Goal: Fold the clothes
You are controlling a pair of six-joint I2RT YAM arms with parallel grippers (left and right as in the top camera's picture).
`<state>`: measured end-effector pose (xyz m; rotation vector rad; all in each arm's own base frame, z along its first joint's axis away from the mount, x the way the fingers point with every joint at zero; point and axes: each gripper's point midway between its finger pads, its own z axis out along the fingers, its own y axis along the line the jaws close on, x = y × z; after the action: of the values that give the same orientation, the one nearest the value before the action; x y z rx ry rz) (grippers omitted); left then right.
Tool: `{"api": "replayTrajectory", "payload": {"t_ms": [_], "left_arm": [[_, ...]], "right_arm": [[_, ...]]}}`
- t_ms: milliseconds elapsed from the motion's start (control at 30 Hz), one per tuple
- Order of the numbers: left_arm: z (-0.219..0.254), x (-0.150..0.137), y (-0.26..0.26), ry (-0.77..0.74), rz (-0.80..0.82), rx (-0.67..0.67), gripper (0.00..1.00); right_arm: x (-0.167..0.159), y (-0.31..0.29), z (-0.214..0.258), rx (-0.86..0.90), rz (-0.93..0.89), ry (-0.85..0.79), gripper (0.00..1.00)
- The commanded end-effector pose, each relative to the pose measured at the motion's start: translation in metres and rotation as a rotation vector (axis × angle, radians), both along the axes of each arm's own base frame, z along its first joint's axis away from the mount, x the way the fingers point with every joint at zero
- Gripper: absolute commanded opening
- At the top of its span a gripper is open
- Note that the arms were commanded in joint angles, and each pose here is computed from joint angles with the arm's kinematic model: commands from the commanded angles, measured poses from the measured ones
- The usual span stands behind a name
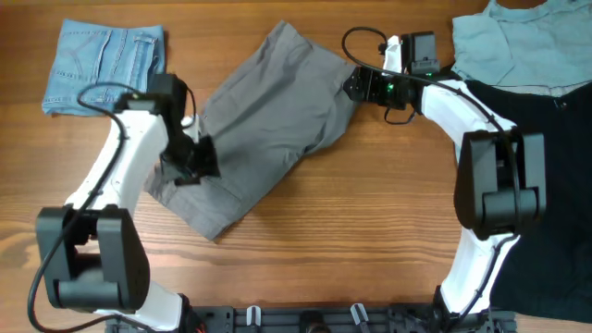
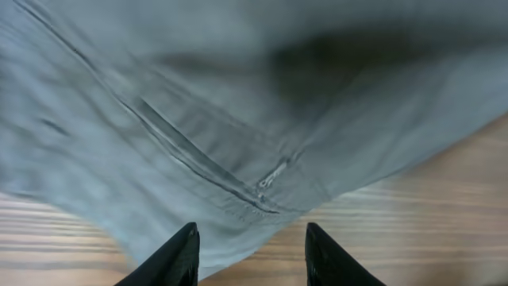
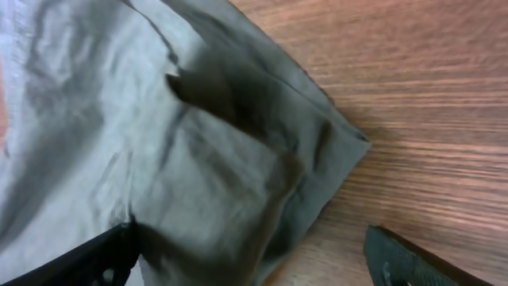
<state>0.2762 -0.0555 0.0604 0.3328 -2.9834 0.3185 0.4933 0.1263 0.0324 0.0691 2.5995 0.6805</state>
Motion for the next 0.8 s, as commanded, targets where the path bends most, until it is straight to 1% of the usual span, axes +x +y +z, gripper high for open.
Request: {"api": "replayTrajectory", "payload": {"t_ms": [0,67,100,200,233,300,333,367,400,433,500,533,600,633,700,733,767], "left_arm": [[-0.028,-0.026,-0.016,0.061,0.026,-0.057,0.49],[-0.042,-0.034,-0.015,0.069,0.053,-0.053,0.5],[-0.049,-0.036,-0.014,0.069,0.064,-0.052,0.5],[-0.061,-0.041,-0.011,0.063,0.078,-0.034,0.5],[-0.064,-0.042,-0.008,0.061,0.077,-0.016,0.49],[-0.066,-0.044,0.001,0.06,0.072,0.035,0.47],[-0.067,-0.044,0.005,0.061,0.07,0.063,0.47],[-0.068,-0.045,0.009,0.061,0.068,0.084,0.46],[-0.068,-0.045,0.012,0.06,0.067,0.101,0.46],[-0.069,-0.046,0.022,0.065,0.09,0.161,0.45],[-0.069,-0.047,0.031,0.071,0.112,0.214,0.46],[-0.069,-0.048,0.033,0.072,0.114,0.226,0.46],[-0.069,-0.048,0.033,0.071,0.113,0.227,0.46],[-0.069,-0.048,0.033,0.071,0.113,0.227,0.46],[-0.069,-0.048,0.033,0.072,0.113,0.227,0.46],[-0.069,-0.048,0.033,0.072,0.113,0.228,0.46],[-0.069,-0.049,0.035,0.074,0.112,0.237,0.46]], "right_arm": [[-0.002,0.004,-0.017,0.036,-0.012,0.041,0.92],[-0.001,0.007,-0.017,0.051,-0.006,0.035,0.77],[-0.001,0.009,-0.016,0.06,0.002,0.032,0.72],[-0.001,0.011,-0.015,0.062,0.006,0.028,0.56],[0.0,0.011,-0.015,0.06,0.003,0.023,0.52],[0.004,0.011,-0.014,0.063,0.001,0.009,0.5],[0.005,0.009,-0.016,0.061,-0.02,0.014,0.54],[0.006,0.006,-0.018,0.055,-0.053,0.027,0.63],[0.007,0.002,-0.022,0.045,-0.084,0.04,0.68],[0.005,0.001,-0.029,0.04,-0.093,0.056,0.63],[0.003,0.002,-0.036,0.044,-0.096,0.077,0.53],[0.001,0.002,-0.041,0.05,-0.1,0.094,0.5],[-0.003,0.009,-0.045,0.084,-0.078,0.115,0.5],[-0.005,0.012,-0.047,0.1,-0.065,0.121,0.47],[-0.005,0.013,-0.047,0.104,-0.062,0.124,0.22],[-0.005,0.012,-0.047,0.104,-0.062,0.125,0.12],[-0.005,0.009,-0.045,0.105,-0.069,0.127,0.05]]}}
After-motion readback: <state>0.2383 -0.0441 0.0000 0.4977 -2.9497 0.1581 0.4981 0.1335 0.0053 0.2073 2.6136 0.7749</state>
